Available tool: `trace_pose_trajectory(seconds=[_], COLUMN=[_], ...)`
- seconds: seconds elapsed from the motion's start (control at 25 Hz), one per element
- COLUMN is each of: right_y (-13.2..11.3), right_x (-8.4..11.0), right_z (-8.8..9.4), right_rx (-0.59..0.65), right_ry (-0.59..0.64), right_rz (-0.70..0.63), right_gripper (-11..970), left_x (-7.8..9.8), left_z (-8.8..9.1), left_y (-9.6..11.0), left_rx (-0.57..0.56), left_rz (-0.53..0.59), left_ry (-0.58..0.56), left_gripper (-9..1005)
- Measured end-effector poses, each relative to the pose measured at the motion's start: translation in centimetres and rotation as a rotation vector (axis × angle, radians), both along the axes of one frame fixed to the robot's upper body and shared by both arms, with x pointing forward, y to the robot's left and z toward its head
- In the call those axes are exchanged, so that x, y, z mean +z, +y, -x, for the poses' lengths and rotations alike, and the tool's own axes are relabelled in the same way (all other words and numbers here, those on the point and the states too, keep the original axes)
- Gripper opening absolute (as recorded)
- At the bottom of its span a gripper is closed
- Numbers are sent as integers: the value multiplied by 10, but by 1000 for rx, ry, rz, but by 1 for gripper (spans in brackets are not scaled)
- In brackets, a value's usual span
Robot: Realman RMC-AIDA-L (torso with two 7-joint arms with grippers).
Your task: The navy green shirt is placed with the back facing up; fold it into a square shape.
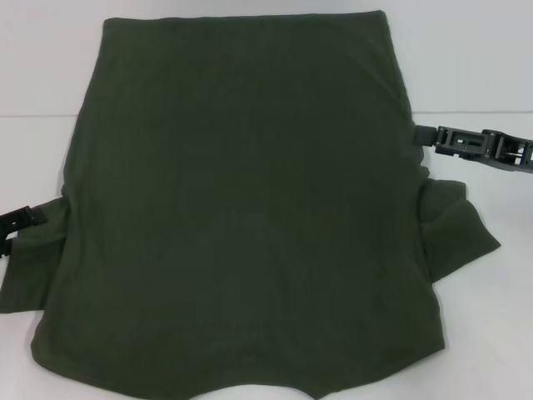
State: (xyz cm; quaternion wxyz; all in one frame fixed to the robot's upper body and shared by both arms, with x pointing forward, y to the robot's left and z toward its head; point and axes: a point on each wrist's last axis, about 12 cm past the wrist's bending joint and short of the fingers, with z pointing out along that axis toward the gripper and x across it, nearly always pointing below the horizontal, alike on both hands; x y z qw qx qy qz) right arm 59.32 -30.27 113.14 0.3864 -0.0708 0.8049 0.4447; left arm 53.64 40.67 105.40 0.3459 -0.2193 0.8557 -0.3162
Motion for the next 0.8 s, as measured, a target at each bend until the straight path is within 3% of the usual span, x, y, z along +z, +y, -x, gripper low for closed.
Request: trace_pose_trajectory(seconds=[0.32,0.8], right_y=[-4,-7], right_x=[-1,-1], right_z=[2,4], right_rx=[-13,-22], right_ry=[0,-1], right_rz=[-9,-19], right_gripper=[858,854], left_x=[2,1], left_z=[0,-4], left_y=[2,-2], left_rx=[-1,-25], left_rz=[1,-29], left_ry=[6,32], left_gripper=[780,288])
